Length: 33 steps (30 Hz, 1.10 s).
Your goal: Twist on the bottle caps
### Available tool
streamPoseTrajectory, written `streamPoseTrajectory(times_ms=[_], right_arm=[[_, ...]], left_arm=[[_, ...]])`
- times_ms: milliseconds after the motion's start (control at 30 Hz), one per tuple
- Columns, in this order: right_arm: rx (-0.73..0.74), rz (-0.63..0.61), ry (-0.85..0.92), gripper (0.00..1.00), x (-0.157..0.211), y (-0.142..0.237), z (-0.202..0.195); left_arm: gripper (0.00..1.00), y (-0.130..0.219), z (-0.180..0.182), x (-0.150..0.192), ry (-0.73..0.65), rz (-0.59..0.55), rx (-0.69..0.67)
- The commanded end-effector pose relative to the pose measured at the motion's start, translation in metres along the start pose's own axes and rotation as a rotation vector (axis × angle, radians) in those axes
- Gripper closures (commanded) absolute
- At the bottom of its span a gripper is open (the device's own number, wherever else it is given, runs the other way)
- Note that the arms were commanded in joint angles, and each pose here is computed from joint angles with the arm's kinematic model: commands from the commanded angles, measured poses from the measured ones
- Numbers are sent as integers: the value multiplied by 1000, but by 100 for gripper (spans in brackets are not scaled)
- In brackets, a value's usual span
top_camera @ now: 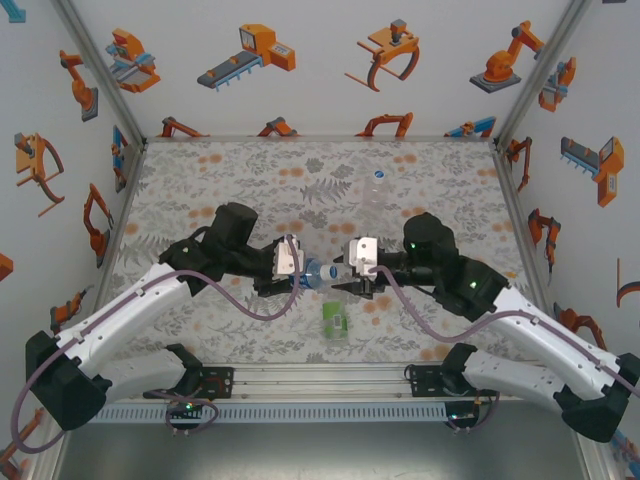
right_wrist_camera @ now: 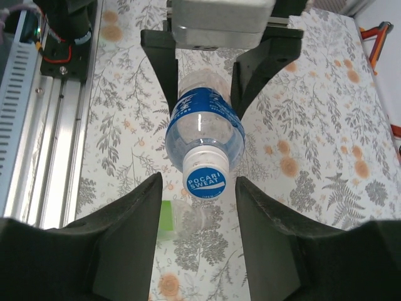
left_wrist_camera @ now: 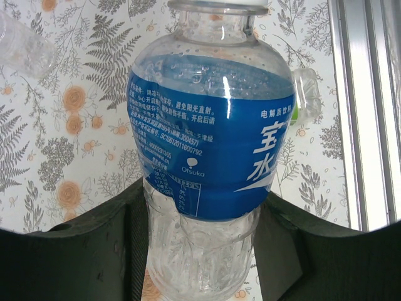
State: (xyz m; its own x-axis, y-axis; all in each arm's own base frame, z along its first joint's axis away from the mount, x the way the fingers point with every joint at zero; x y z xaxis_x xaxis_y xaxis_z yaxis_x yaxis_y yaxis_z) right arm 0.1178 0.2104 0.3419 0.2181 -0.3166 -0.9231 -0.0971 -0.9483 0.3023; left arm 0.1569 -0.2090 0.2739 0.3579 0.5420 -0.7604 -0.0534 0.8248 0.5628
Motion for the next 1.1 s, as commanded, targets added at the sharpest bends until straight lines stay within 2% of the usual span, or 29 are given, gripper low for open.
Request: streamPoseTrajectory(times_ms=[0,233,300,400,500,533,800,1067], right_arm=[[-34,-28,87,54,-6,-1,0],[-19,-20,87,63,-2,-6,-2],[-14,-16,87,68,-2,-5,-1],[-4,-10,60,82,0,-5,-1],[41,-16,-51,95,-1,-5,-5],[59,-23,-110,100,-1,-6,-7],[304,-109,-741,100,9,-6,-24],[567,-150,-1422,100,40,-2,-32]], left_arm=[[100,6,0,-11,-34,-46,20],[100,7,0,-11,-33,-45,20],[100,6,0,-11,-33,-45,22],[100,6,0,-11,-33,-43,19],[100,6,0,-11,-31,-41,18],[100,7,0,-11,-30,-40,16],[100,4,3,-9,-22,-26,9],[100,2,6,-6,-10,-3,-11]])
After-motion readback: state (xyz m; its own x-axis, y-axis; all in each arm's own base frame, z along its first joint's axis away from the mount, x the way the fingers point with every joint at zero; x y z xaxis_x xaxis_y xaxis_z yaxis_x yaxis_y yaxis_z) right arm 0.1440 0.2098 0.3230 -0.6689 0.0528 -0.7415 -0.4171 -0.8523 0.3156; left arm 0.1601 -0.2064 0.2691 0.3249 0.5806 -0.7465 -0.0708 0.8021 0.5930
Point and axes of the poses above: each hand's point on the last joint's axis, 136 mm out from that joint toward the fingers, its own y axis back along the fingers, its own z axis along the line the jaws close on, x = y × z, the point moved 9 cm from there along y, back along the fingers, and after that the axes turned 6 degrees about -y, right-handed, at the moved point
